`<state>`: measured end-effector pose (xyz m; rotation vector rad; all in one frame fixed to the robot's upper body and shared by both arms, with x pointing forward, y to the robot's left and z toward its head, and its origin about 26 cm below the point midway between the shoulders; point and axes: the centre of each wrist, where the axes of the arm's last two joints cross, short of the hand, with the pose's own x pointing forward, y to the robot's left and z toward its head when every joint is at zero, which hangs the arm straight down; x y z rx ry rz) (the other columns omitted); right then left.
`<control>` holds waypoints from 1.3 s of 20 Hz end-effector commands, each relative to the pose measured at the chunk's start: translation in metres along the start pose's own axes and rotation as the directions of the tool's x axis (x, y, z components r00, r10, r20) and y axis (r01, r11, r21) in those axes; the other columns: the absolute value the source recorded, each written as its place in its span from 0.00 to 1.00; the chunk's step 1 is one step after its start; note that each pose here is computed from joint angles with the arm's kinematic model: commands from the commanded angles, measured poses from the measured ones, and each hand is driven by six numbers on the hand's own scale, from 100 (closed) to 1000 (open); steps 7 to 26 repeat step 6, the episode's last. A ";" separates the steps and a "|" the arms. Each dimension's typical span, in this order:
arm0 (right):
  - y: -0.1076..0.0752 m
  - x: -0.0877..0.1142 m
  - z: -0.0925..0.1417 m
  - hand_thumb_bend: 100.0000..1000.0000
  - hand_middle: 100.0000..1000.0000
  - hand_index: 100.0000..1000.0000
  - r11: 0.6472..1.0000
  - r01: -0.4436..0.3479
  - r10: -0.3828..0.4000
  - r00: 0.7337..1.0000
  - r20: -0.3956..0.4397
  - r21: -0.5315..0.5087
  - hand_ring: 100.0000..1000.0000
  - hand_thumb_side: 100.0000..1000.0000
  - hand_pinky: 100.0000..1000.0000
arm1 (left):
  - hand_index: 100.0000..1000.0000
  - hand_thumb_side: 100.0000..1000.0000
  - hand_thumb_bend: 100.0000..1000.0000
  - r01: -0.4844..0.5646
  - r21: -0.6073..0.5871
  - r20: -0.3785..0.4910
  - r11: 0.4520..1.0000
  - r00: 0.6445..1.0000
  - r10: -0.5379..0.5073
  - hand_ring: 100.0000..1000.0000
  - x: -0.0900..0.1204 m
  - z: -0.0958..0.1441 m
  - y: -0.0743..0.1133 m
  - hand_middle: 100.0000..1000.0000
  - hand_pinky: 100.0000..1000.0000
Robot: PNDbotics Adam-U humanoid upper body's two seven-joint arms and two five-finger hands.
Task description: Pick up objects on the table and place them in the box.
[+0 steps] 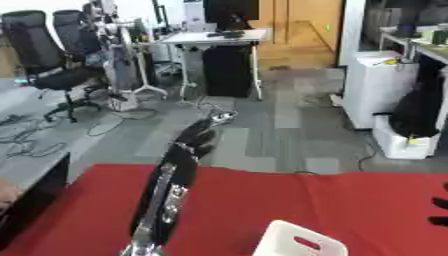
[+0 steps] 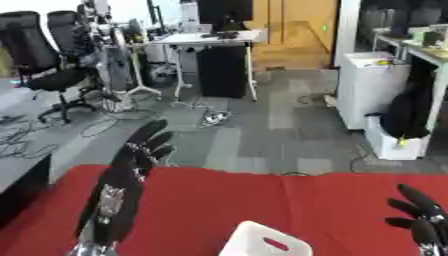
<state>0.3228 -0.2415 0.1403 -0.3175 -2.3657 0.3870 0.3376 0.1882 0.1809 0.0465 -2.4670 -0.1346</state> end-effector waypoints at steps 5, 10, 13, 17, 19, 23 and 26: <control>0.002 0.025 -0.028 0.00 0.95 0.97 0.989 0.056 -0.037 0.989 0.146 -0.134 0.87 1.00 0.74 | 0.94 1.00 0.20 -0.012 0.097 0.114 0.995 0.993 0.001 0.91 0.006 0.009 -0.003 0.90 0.89; 0.002 0.027 -0.030 0.00 0.95 0.97 0.988 0.056 -0.034 0.987 0.156 -0.143 0.88 1.00 0.76 | 0.93 1.00 0.19 -0.010 0.107 0.119 0.994 0.993 -0.003 0.91 0.006 0.011 -0.004 0.90 0.89; 0.002 0.027 -0.030 0.00 0.95 0.97 0.988 0.056 -0.034 0.987 0.156 -0.143 0.88 1.00 0.76 | 0.93 1.00 0.19 -0.010 0.107 0.119 0.994 0.993 -0.003 0.91 0.006 0.011 -0.004 0.90 0.89; 0.002 0.027 -0.030 0.00 0.95 0.97 0.988 0.056 -0.034 0.987 0.156 -0.143 0.88 1.00 0.76 | 0.93 1.00 0.19 -0.010 0.107 0.119 0.994 0.993 -0.003 0.91 0.006 0.011 -0.004 0.90 0.89; 0.002 0.027 -0.030 0.00 0.95 0.97 0.988 0.056 -0.034 0.987 0.156 -0.143 0.88 1.00 0.76 | 0.93 1.00 0.19 -0.010 0.107 0.119 0.994 0.993 -0.003 0.91 0.006 0.011 -0.004 0.90 0.89; 0.002 0.027 -0.030 0.00 0.95 0.97 0.988 0.056 -0.034 0.987 0.156 -0.143 0.88 1.00 0.76 | 0.93 1.00 0.19 -0.010 0.107 0.119 0.994 0.993 -0.003 0.91 0.006 0.011 -0.004 0.90 0.89; 0.002 0.027 -0.030 0.00 0.95 0.97 0.988 0.056 -0.034 0.987 0.156 -0.143 0.88 1.00 0.76 | 0.93 1.00 0.19 -0.010 0.107 0.119 0.994 0.993 -0.003 0.91 0.006 0.011 -0.004 0.90 0.89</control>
